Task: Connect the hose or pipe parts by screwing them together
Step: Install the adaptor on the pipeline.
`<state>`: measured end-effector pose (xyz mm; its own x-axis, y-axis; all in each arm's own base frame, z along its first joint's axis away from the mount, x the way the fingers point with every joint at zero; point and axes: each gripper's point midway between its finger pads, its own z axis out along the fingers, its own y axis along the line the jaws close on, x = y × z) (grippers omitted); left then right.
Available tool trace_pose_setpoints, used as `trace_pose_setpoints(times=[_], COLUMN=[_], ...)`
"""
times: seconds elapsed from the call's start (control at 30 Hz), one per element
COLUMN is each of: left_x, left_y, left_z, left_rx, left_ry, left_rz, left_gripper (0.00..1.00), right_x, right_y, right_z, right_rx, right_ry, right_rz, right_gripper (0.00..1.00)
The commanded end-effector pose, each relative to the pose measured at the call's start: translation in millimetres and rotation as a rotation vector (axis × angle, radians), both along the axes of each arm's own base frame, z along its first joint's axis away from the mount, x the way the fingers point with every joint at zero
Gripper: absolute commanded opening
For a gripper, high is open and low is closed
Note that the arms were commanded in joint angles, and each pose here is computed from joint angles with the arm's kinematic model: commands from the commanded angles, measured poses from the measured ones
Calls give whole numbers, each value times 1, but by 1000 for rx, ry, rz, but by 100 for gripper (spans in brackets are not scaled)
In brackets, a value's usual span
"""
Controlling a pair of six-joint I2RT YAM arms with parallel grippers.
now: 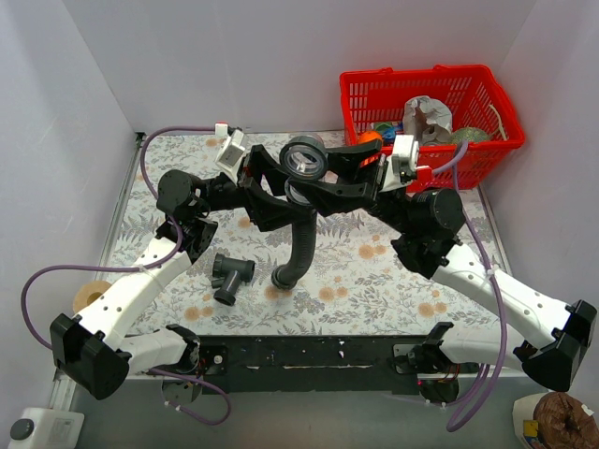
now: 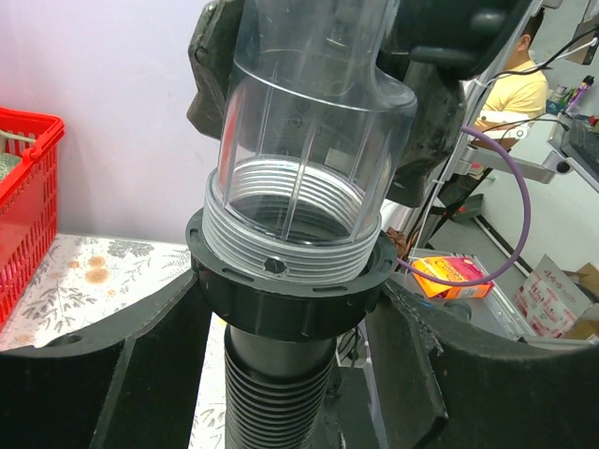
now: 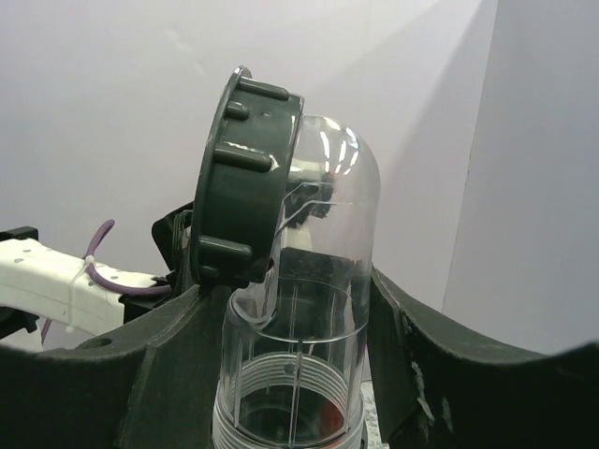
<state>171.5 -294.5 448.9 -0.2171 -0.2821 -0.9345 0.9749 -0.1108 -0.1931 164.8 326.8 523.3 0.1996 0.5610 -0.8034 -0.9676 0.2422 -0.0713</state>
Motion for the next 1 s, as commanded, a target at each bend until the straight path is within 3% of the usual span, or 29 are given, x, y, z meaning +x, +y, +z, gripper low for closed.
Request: trace_pose_setpoints(times=[0.0,0.23,0.6,0.97], left_x=[-21,-22,-15,-21], left_y=[19,21,21,24], left_z=[66,70,74,81], left_rx=[-165,-183,-211,-215], left_ry=[-116,-147,-322,-314], left_rz=[45,54,112,107], left_gripper=[5,5,0,0], right_x=[0,1,6,9], right_y=[12,13,15,17], right_z=[-28,-37,-38,-32], right_rx=[-56,-29,-1,4], right_ry=[45,103,146,127], right_rz=[29,56,30,-1], right_gripper=[1,1,1,1])
